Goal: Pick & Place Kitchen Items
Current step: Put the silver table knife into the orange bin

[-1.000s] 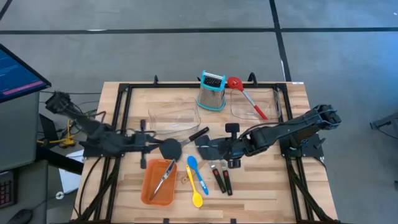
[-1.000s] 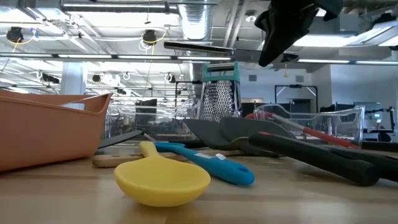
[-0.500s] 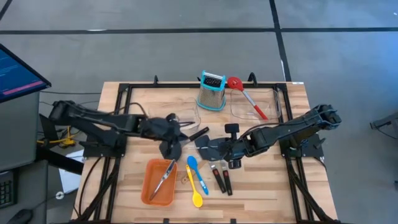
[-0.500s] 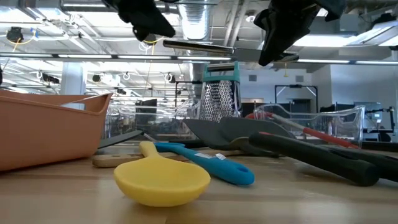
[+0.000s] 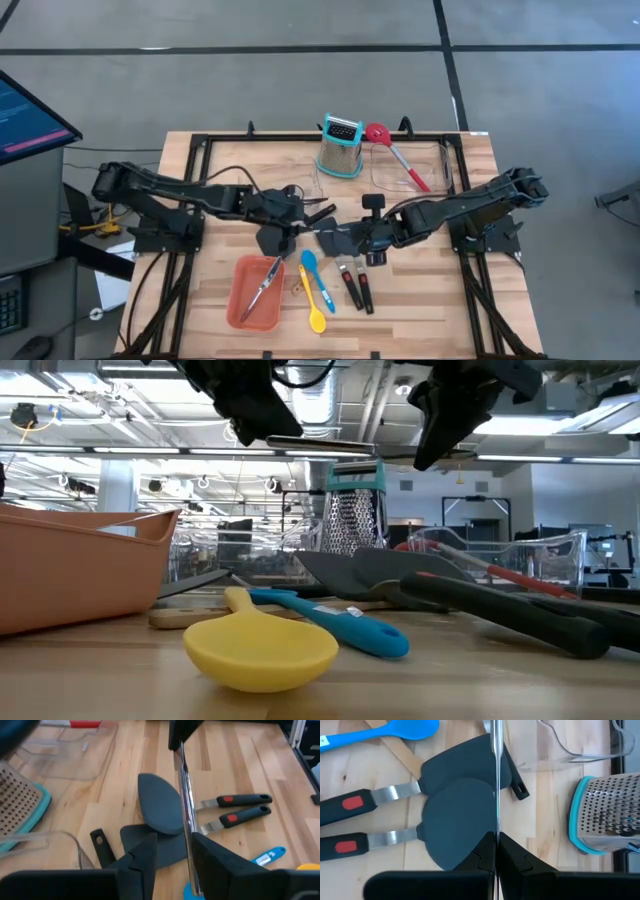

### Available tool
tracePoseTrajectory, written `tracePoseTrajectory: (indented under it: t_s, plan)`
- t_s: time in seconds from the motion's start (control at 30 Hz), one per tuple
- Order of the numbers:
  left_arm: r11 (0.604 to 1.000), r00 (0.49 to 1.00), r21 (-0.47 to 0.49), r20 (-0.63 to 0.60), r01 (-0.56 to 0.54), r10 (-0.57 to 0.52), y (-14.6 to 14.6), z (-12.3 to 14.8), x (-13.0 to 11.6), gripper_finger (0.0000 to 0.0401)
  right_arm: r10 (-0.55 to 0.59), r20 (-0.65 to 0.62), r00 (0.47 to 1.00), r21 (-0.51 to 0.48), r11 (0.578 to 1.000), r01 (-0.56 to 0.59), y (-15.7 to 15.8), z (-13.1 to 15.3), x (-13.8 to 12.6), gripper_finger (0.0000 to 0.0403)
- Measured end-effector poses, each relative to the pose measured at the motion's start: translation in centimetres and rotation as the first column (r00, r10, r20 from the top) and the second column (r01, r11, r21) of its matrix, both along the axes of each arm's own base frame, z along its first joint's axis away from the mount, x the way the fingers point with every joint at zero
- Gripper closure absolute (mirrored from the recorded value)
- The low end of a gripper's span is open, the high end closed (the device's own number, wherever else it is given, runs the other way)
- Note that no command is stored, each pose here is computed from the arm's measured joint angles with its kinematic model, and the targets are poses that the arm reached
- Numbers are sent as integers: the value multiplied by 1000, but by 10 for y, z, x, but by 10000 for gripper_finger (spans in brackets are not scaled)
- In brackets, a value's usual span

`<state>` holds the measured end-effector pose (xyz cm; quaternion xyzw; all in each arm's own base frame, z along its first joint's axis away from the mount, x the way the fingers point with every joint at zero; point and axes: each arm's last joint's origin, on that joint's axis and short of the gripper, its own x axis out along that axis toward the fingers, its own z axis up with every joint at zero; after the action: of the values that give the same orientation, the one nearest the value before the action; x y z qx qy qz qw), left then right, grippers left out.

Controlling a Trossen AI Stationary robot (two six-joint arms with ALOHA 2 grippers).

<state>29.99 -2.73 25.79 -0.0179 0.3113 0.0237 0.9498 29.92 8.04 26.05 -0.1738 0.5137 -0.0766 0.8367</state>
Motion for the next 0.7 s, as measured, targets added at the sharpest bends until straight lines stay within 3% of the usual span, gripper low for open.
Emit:
tracePoseTrajectory:
  t_s: [0.33, 0.7]
  plan:
    - [1000, 998, 16, 63, 10, -11, 0, 1, 8, 274, -13, -5, 1000, -3, 1000, 13, -4, 0, 0, 403]
    - [999, 1000, 43, 4, 10, -10, 3, -32, 29, 274, -6, -7, 1000, -7, 1000, 6, -4, 0, 0, 403]
